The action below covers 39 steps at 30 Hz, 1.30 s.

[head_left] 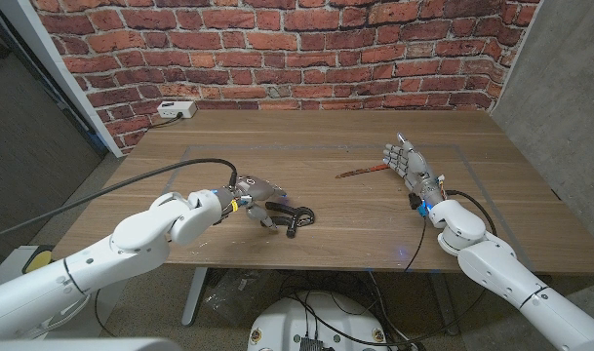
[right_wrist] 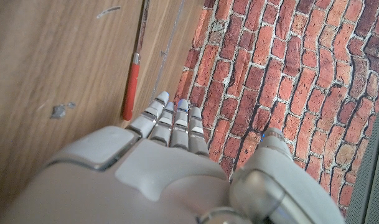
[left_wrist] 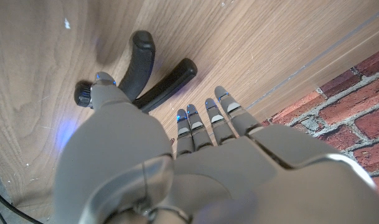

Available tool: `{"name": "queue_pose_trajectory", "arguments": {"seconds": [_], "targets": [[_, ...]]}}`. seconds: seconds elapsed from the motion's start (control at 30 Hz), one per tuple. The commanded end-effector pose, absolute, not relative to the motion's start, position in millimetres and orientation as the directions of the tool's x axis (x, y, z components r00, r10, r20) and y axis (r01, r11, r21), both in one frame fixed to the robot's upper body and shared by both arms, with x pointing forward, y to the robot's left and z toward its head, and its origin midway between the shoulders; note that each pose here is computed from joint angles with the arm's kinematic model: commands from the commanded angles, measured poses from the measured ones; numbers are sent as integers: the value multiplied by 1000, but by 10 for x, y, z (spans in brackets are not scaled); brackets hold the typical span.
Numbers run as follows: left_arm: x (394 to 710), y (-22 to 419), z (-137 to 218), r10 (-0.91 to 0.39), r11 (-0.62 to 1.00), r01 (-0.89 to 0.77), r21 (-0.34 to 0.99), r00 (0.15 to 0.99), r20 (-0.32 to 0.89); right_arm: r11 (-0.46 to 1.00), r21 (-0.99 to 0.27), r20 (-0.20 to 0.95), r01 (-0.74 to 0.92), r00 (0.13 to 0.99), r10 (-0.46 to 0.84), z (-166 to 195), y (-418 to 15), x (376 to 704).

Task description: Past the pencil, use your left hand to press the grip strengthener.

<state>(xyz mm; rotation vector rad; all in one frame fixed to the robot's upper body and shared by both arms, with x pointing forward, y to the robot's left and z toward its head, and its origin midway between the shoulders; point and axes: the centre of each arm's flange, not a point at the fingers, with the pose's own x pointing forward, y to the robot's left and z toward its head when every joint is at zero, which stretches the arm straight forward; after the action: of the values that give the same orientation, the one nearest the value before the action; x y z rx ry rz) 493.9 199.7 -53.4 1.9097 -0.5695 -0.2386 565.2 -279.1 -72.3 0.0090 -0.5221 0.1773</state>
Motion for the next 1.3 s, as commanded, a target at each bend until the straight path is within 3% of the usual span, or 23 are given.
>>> {"name": "queue_pose_trajectory", "arguments": {"seconds": [0.03, 0.33, 0.83, 1.3], "targets": [[4982, 1943, -650, -496, -292, -274, 916, 862, 99, 984, -33, 490, -173, 855, 167, -728, -2819, 5655], [4991, 1952, -640, -492, -253, -324, 912, 855, 167, 984, -43, 491, -175, 854, 173, -721, -2828, 5660], [5103, 1866, -725, -522, -255, -272, 928, 847, 105, 983, -47, 485, -175, 857, 176, -706, -2832, 5665], [5109, 1874, -773, -527, -199, -266, 943, 840, 126, 980, -62, 478, -190, 856, 196, -688, -2820, 5676]]}}
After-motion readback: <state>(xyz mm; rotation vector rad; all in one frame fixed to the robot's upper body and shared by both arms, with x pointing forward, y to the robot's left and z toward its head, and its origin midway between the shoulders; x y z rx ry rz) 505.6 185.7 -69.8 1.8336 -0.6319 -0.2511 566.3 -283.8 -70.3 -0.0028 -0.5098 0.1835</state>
